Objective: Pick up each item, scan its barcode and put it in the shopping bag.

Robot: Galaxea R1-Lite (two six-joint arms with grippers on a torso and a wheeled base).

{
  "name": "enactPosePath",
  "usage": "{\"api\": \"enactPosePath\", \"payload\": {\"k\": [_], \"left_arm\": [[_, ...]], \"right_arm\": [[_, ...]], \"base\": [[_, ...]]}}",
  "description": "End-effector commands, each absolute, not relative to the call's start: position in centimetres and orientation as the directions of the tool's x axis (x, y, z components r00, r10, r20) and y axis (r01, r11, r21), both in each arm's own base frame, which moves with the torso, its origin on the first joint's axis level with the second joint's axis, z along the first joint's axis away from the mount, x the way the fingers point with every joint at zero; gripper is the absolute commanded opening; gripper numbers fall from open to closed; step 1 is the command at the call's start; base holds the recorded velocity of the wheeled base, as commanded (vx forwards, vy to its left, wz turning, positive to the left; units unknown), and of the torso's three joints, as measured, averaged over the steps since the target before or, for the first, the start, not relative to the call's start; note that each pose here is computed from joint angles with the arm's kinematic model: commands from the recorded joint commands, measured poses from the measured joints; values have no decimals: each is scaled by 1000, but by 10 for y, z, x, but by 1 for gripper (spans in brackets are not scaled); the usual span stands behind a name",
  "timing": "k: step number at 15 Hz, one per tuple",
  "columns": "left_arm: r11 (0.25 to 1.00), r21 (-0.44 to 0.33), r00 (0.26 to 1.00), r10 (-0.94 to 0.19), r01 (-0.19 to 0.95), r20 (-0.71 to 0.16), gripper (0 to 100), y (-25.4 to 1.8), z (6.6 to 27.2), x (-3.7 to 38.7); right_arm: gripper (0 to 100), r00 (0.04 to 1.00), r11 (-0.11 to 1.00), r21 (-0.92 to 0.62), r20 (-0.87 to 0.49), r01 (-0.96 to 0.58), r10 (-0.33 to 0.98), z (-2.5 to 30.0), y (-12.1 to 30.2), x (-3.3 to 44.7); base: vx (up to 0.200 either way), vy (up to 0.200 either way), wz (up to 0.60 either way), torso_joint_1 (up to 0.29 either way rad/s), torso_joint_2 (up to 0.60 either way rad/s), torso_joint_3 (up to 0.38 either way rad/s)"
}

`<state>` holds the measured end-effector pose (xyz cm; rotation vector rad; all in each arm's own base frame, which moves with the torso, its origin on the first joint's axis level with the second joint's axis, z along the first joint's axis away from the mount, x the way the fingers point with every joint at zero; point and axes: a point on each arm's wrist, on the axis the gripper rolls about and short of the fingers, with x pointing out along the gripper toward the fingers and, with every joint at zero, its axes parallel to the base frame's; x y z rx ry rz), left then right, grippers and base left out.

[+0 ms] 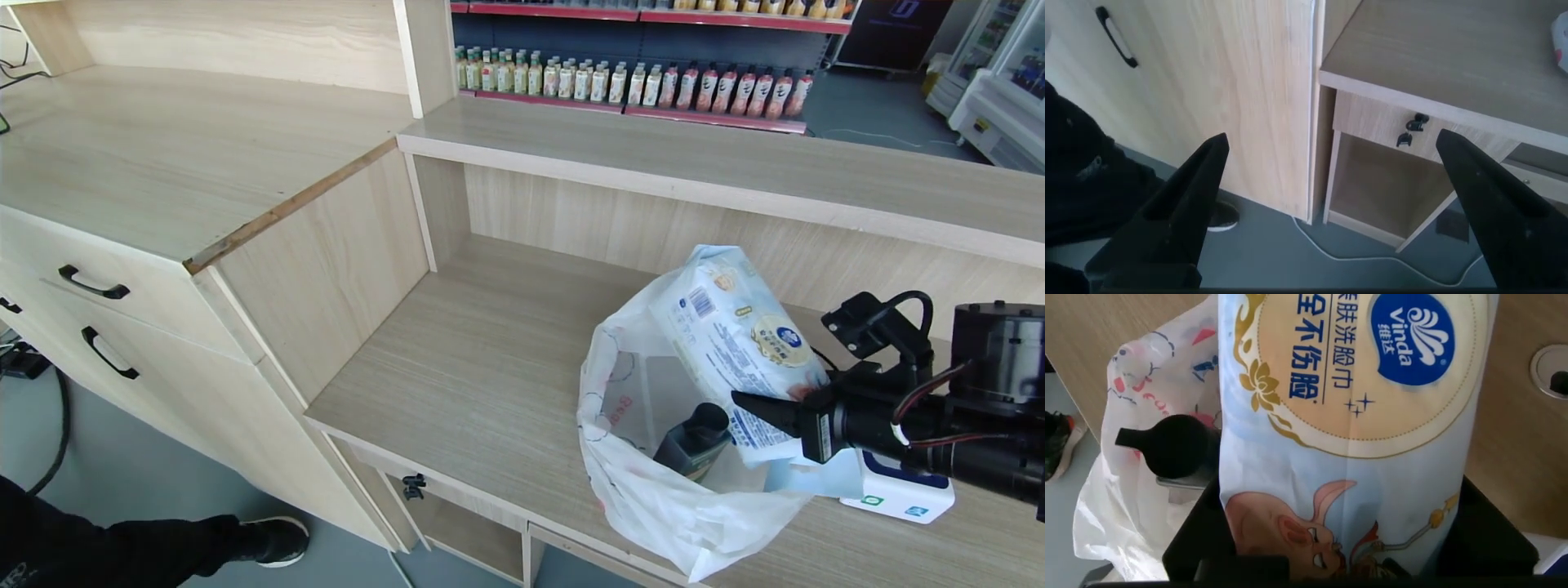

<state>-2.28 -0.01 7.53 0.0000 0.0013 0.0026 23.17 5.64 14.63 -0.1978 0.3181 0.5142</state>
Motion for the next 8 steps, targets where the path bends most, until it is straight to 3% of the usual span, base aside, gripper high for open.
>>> {"api": "enactPosePath", "payload": {"k": [1, 8], "left_arm": [[1000, 0, 1000, 5, -5, 0, 100, 0, 75, -23], [1000, 0, 1000, 5, -5, 0, 100, 0, 75, -23]], "right_arm": [[0, 811, 848, -123, -391, -515, 436, 134, 53, 230], [0, 803, 847, -124, -415, -517, 429, 128, 51, 229]], "base": [[0, 0, 0, 0, 0, 0], [0, 0, 0, 0, 0, 0]]}}
